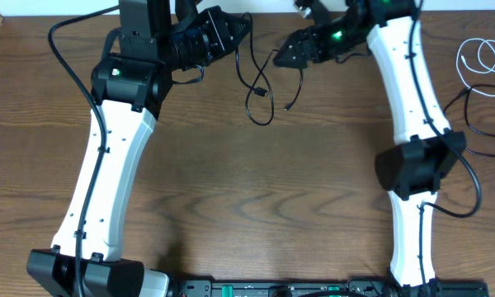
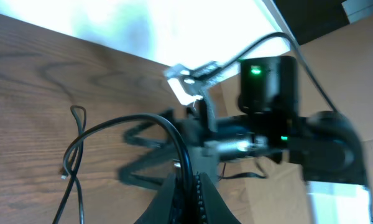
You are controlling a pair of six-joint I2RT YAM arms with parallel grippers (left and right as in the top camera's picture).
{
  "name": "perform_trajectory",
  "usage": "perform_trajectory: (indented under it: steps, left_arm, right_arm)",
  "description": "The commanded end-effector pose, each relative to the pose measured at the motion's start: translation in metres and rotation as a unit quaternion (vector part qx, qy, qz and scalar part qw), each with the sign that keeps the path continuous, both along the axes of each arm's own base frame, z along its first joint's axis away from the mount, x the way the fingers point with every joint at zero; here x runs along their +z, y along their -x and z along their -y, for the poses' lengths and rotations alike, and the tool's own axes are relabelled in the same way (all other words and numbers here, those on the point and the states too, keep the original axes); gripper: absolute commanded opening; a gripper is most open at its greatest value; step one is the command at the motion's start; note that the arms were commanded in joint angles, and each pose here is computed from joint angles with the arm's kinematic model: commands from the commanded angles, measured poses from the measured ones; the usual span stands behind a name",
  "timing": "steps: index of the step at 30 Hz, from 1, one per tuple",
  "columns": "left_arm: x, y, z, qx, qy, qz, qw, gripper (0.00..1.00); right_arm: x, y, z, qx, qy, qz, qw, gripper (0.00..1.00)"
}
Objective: Untangle cables
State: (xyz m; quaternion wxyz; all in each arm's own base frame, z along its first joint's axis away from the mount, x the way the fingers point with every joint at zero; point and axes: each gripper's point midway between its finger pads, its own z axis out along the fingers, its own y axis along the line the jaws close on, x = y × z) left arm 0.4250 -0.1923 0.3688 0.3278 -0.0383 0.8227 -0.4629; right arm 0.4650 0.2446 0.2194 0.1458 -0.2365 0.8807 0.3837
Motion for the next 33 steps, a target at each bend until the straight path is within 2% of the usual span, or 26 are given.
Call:
perform_trajectory:
  steps: [1,6,8,12,15,16,18,19,20,26,28,30,33]
  left_arm:
    - [0.011,0.005,-0.001,0.000,0.016,0.001,1.000,0.07]
    - [0.011,0.005,-0.001,0.001,0.018,0.000,1.000,0.07]
    - [0.011,0.005,-0.001,0.001,0.018,-0.001,1.000,0.07]
    - [0.011,0.005,-0.001,0.003,0.021,-0.005,1.000,0.07]
    - [0.011,0.005,-0.001,0.003,0.021,-0.005,1.000,0.07]
    - [0.011,0.005,-0.001,0.003,0.021,-0.005,1.000,0.07]
    - [0.011,0.005,-0.001,0.003,0.021,-0.005,1.000,0.07]
    - [0.011,0.005,-0.001,0.003,0.020,-0.005,1.000,0.07]
    - [0.011,0.005,-0.001,0.003,0.020,-0.005,1.000,0.07]
    - [0.010,0.000,-0.011,0.013,0.011,0.002,1.000,0.08]
    - [-0.001,-0.005,-0.027,0.044,-0.005,-0.016,0.999,0.08]
    - [-0.014,-0.008,-0.043,0.079,-0.027,-0.037,0.996,0.17]
    - [-0.039,-0.010,-0.071,0.143,-0.072,-0.079,0.984,0.49]
  right_arm:
    - [-0.017,-0.001,-0.026,0.006,-0.019,-0.027,0.999,0.78]
    - [-0.031,-0.006,-0.059,0.022,-0.029,-0.015,0.999,0.73]
    - [-0.035,-0.005,-0.071,0.032,-0.031,-0.005,0.999,0.66]
    - [-0.046,-0.010,-0.081,0.009,-0.005,-0.003,1.000,0.62]
    - [-0.048,-0.011,-0.087,0.007,0.008,0.009,1.000,0.54]
    - [-0.049,-0.012,-0.087,0.005,0.013,0.012,1.000,0.48]
    - [-0.051,-0.014,-0.086,-0.003,0.022,0.016,1.000,0.29]
    - [-0.054,-0.018,-0.082,-0.020,0.033,0.012,0.999,0.05]
    - [-0.055,-0.020,-0.079,-0.027,0.037,0.010,0.999,0.01]
    - [-0.056,-0.026,-0.062,-0.045,0.047,0.003,0.998,0.01]
    - [-0.054,-0.028,-0.043,-0.060,0.059,-0.007,0.996,0.01]
    - [-0.049,-0.027,-0.025,-0.069,0.075,-0.006,0.995,0.01]
    - [-0.033,-0.024,0.003,-0.077,0.102,0.010,0.992,0.01]
